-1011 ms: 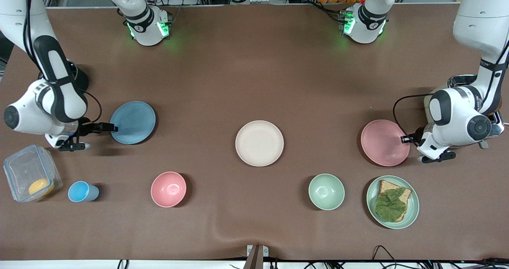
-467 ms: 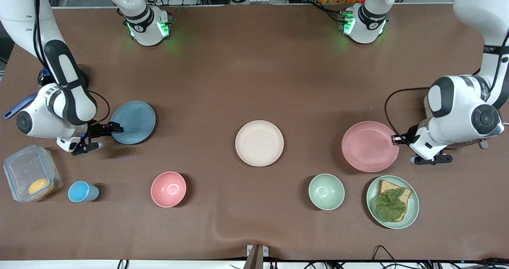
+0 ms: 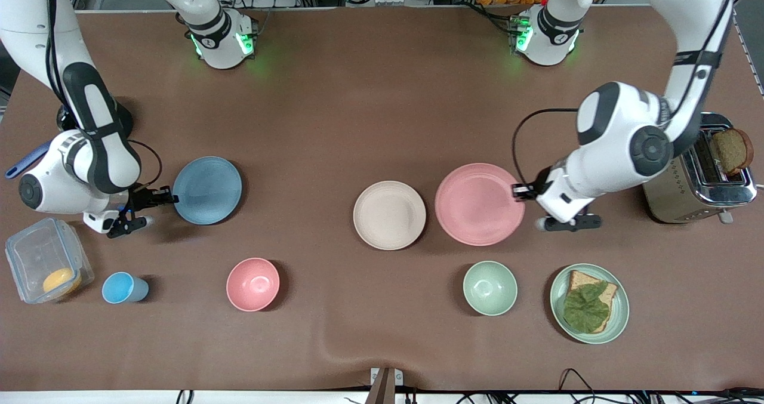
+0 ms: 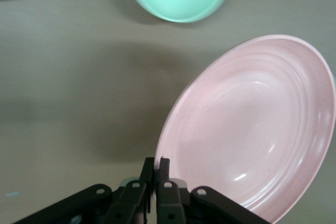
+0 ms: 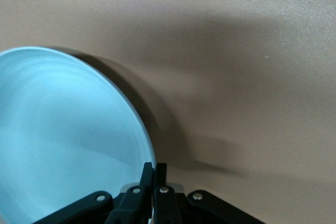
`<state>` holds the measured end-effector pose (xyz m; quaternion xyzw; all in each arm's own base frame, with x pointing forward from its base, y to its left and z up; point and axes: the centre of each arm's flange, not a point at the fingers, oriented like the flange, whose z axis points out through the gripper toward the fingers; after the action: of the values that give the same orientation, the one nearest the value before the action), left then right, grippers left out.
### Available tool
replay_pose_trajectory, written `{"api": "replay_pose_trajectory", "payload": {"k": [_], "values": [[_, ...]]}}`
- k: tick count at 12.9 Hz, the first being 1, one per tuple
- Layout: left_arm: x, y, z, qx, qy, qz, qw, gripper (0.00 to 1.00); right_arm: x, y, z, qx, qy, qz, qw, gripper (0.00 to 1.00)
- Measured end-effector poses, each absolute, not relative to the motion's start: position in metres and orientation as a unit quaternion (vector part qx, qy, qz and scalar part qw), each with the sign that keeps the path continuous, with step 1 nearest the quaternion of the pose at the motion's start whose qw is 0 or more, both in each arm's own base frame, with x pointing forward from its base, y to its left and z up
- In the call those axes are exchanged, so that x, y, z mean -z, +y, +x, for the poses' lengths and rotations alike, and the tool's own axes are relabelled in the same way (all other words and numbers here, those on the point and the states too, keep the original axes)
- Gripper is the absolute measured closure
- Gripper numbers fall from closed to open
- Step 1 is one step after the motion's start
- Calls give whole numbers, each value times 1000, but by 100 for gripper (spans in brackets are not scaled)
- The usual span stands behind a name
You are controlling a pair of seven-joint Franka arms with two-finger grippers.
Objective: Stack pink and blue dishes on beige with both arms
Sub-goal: 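Slide the pink plate onto the beige plate with the left gripper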
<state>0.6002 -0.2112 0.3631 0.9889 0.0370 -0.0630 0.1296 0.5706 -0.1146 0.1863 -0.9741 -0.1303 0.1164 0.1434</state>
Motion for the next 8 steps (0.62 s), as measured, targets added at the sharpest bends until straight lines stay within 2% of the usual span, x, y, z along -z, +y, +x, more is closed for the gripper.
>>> {"api": "replay_pose_trajectory", "payload": {"k": [8], "values": [[-276, -338, 574, 48, 64, 980, 183, 95, -238, -113, 602, -139, -155, -965, 159, 98]]}}
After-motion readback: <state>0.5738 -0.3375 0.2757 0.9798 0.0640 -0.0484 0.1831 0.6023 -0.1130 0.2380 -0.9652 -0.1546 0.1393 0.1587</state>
